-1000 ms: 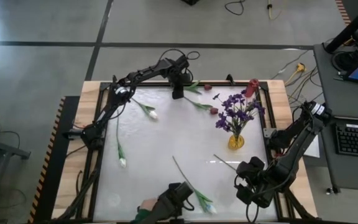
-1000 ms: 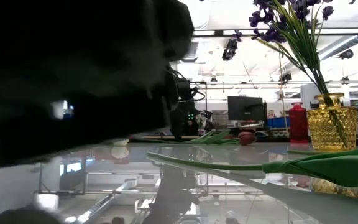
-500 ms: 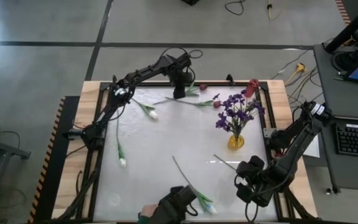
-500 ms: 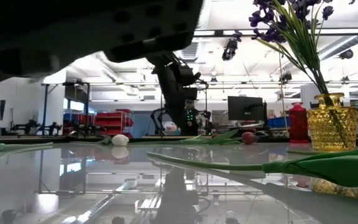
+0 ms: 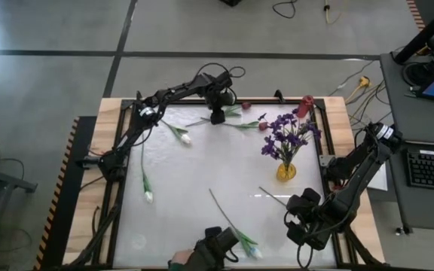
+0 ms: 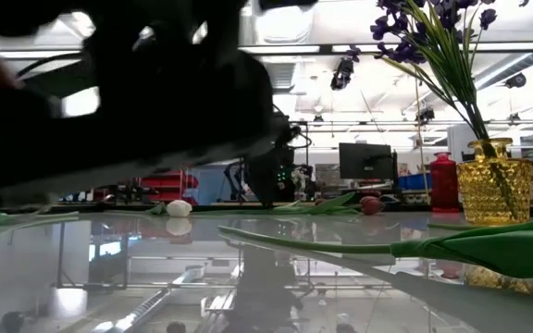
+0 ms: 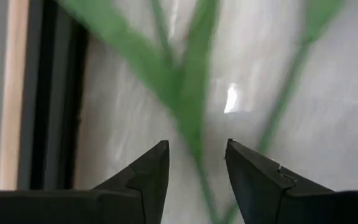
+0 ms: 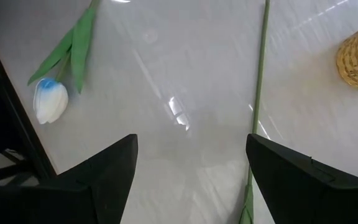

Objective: Sort flowers into vase by color
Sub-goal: Put the top red flower into the yellow vase

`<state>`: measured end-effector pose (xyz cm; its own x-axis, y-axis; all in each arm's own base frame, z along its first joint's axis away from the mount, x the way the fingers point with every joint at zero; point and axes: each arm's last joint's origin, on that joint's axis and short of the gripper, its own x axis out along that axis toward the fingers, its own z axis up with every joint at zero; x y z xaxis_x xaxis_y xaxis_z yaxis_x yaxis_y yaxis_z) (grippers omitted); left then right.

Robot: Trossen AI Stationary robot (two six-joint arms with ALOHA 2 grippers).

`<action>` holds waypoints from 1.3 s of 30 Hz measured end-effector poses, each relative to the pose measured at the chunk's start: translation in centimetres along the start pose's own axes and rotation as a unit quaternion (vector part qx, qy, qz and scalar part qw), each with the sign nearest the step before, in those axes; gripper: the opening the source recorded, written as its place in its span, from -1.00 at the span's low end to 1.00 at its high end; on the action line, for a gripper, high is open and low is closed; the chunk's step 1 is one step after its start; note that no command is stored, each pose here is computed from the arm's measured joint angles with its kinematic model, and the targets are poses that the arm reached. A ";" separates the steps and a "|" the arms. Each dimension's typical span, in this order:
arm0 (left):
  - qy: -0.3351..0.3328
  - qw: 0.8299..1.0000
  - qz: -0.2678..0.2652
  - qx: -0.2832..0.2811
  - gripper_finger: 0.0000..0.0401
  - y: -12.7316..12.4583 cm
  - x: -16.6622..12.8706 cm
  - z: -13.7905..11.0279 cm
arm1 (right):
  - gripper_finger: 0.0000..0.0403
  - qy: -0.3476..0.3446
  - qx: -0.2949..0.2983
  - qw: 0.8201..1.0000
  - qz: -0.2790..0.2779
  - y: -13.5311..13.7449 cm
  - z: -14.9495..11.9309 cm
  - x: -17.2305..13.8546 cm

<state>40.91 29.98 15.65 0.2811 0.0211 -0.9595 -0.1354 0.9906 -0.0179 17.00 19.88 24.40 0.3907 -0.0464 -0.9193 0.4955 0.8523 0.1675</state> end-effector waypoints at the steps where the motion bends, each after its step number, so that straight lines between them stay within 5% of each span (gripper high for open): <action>1: 0.008 1.000 0.009 0.000 -0.27 0.0 0.2 -0.2 | 0.45 0.000 0.000 1.000 0.000 0.0 0.0 0.0; 7: 0.016 1.000 0.018 0.000 -0.42 0.0 1.0 -0.6 | 0.45 0.000 -0.001 1.000 0.000 0.0 0.0 0.0; 13: 0.024 1.000 0.017 -0.006 -0.90 -0.7 0.8 -0.2 | 0.45 0.000 -0.015 1.000 0.001 0.0 0.0 0.0; 16: 0.032 0.999 0.027 -0.010 -0.96 -0.9 0.2 -0.1 | 0.45 -0.013 -0.021 1.000 0.003 -0.2 0.2 -0.3; 23: 0.004 0.999 0.040 -0.015 -1.00 -2.3 -8.0 0.8 | 0.45 -0.068 -0.039 0.997 0.024 -0.7 -0.3 -2.1; 31: -0.087 0.996 0.013 -0.023 -1.00 -8.5 -18.4 0.2 | 0.45 -0.177 -0.027 0.980 0.084 -1.3 -4.8 -4.6; 39: -0.075 0.995 0.044 -0.045 -1.00 -16.1 -21.5 -3.8 | 0.45 -0.187 0.033 0.977 0.095 -1.3 -8.8 -2.7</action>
<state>33.47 13.11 35.50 0.4027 0.1344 -0.9054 -0.2490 0.9679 0.0330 8.49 23.51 23.53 0.7304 -0.0881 -0.6774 0.4308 0.8289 0.3568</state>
